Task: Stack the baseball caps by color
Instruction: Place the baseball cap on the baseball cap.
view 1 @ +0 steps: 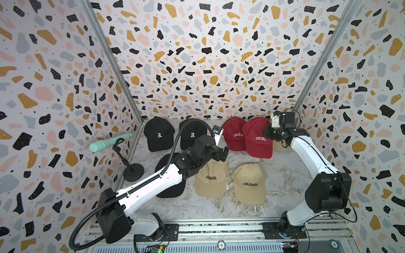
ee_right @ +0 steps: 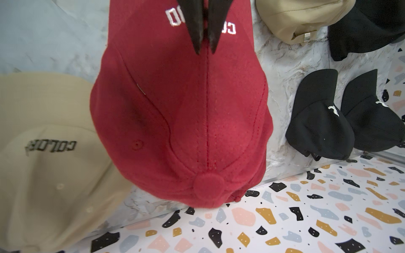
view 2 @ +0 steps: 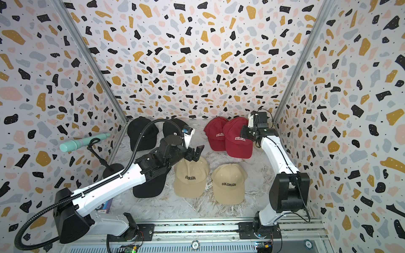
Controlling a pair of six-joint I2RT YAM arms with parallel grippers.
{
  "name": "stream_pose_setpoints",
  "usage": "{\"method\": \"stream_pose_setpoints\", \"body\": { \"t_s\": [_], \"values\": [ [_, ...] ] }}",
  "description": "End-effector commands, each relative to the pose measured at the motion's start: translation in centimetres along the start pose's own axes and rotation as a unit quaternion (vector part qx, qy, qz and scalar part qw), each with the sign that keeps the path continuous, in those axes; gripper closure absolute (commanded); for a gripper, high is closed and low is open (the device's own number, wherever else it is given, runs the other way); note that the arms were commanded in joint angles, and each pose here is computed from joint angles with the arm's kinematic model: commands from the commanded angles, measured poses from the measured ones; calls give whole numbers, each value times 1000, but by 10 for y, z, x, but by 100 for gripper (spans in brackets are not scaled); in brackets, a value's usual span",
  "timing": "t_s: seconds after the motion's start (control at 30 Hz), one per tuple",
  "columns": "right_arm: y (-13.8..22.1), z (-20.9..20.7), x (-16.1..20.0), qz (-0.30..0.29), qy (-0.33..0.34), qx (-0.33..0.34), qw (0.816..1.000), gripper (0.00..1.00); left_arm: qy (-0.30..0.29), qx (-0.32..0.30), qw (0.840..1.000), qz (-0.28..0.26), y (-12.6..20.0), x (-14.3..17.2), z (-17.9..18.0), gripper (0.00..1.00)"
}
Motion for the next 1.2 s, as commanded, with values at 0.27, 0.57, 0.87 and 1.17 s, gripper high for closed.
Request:
{"method": "stream_pose_setpoints", "body": {
  "t_s": [0.27, 0.57, 0.87, 1.17],
  "values": [
    [-40, 53, -41, -8, 79, -4, 997, 100, 13, -69, 997, -26, 25, -4, 31, 0],
    [-66, 65, -49, 24, 109, -3, 994, 100, 29, -106, 993, -34, 37, 1, 49, 0],
    [-64, 74, -39, 43, 114, -6, 993, 100, 39, -120, 991, -35, 38, 3, 56, 0],
    [-18, 76, -22, 51, 124, 4, 991, 100, 42, -108, 993, -31, 29, 4, 53, 0]
  ]
}}
Point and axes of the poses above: each gripper's point midway between its finger pads, its own y axis back along the fingers, its own z axis along the line the jaws close on, x = y × z, the point moved 5 cm from there along y, back along the fingers
